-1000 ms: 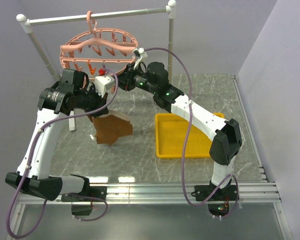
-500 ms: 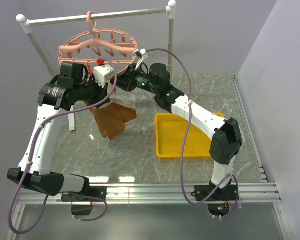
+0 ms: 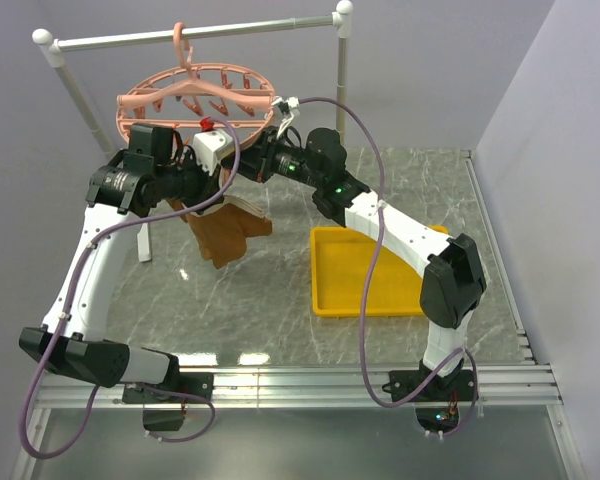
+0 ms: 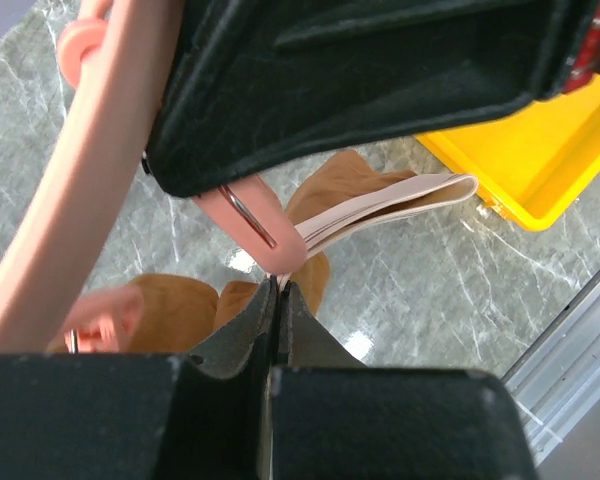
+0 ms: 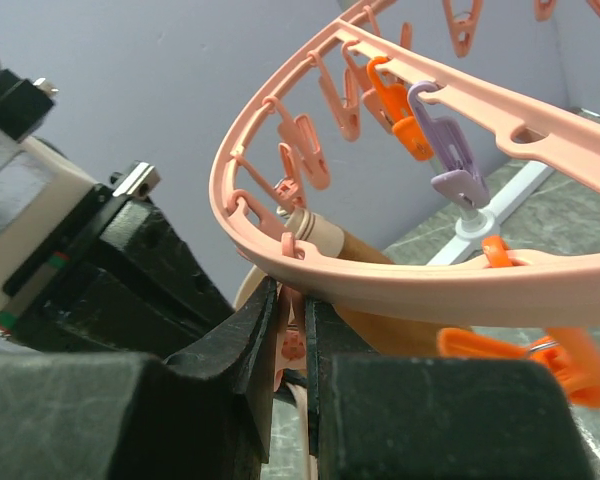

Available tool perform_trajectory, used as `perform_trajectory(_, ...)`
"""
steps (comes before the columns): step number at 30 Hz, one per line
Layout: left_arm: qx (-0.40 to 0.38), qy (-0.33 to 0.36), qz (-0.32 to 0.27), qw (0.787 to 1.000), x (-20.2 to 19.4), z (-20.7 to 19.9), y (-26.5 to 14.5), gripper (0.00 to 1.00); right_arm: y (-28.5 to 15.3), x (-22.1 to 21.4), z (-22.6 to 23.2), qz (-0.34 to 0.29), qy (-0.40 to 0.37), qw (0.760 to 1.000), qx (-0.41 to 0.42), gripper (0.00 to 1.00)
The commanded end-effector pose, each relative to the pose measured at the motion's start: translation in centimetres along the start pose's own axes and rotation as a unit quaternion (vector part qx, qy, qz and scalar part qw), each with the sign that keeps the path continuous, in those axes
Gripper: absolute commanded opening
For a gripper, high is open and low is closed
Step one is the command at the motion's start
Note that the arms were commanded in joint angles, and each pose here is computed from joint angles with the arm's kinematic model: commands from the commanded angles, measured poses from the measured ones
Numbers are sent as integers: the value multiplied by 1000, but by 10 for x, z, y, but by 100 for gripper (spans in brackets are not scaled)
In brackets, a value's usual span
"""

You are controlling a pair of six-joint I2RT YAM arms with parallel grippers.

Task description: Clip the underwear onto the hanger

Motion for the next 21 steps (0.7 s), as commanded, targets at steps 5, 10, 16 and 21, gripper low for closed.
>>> perform_trajectory(5,15,23,-30,999,19,8,-5,0,-4,-2,12,8,-8,999,39,0)
perform_trajectory(10,18,24,-37,999,25,10,-8,0,-5,-4,14,10,-15,999,45,0)
perform_trajectory(16,18,26,-43,999,28,8,-13,0,-6,-3,14,9,-25,999,47,0)
perform_trajectory(21,24,30,-49,998,31,11,-16,0,-7,-4,16,11,-33,998,53,0)
Point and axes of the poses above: each gripper's point midway between its finger pads, its own y axis out along the fingers, its own z axis along the line the jaws close on, x = y × z, the point moved 3 cm from there along -y, back along the fingers, and after that the axes turned 6 degrees about y, right-handed, at the moved point
